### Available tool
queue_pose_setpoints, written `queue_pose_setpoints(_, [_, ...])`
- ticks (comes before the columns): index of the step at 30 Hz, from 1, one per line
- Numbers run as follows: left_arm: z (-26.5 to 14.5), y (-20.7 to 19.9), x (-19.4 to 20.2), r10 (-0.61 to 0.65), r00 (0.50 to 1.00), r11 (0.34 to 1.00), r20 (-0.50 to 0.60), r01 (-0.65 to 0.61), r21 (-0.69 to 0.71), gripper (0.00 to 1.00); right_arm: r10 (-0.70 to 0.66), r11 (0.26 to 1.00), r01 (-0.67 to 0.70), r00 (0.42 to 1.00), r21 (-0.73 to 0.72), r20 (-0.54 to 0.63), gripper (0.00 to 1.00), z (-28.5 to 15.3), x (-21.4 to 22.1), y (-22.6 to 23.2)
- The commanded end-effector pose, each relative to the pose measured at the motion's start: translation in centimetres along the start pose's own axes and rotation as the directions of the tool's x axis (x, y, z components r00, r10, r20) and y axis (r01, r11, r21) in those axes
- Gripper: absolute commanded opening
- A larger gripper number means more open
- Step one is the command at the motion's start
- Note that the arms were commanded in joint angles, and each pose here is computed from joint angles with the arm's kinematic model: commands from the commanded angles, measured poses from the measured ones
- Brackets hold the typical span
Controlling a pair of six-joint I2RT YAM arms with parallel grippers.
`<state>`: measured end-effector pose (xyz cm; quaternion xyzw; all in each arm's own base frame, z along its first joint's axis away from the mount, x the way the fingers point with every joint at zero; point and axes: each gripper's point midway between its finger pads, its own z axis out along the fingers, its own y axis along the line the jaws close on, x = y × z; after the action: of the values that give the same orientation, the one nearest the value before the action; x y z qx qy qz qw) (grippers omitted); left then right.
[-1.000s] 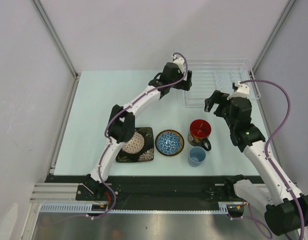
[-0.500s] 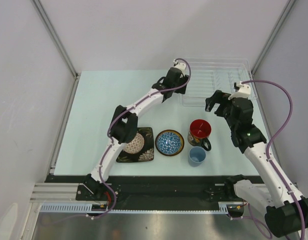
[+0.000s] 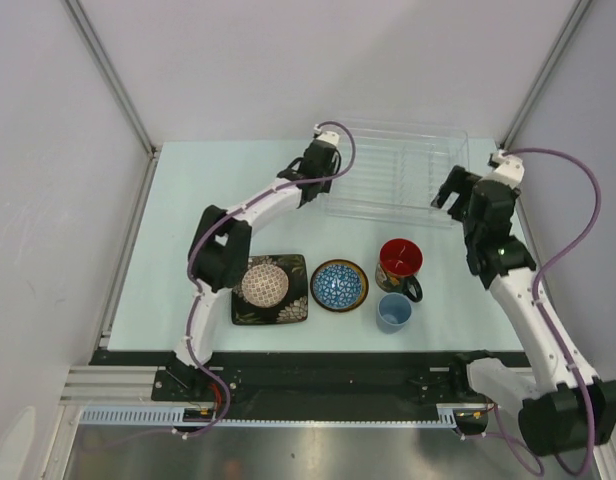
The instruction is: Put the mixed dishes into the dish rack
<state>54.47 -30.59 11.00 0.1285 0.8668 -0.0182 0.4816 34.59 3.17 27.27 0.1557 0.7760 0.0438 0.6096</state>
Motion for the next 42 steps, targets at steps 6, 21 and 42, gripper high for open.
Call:
queue_pose_setpoints(6, [-6.0,13.0,1.4,-0.054,0.998,0.980,-0.045,0.045,-0.192,0.41,0.151,0.927,-0.109,0.984,0.358,-0.090,1.00,7.5,-0.5,-6.7])
queue_pose_setpoints(21, [-11.7,16.6,4.8,-0.096,0.994,0.969,-0.045,0.083,-0.233,0.39,0.105,0.971,0.004,0.891,0.240,-0.443,1.00,18.8,8.7,0.0])
queue_pose_setpoints(42, [-13.9,18.6,10.4,-0.065,0.991,0.970,-0.116,0.035,-0.239,0.35,0.031,0.992,0.048,0.813,0.119,-0.581,1.00,25.2,12.4,4.9])
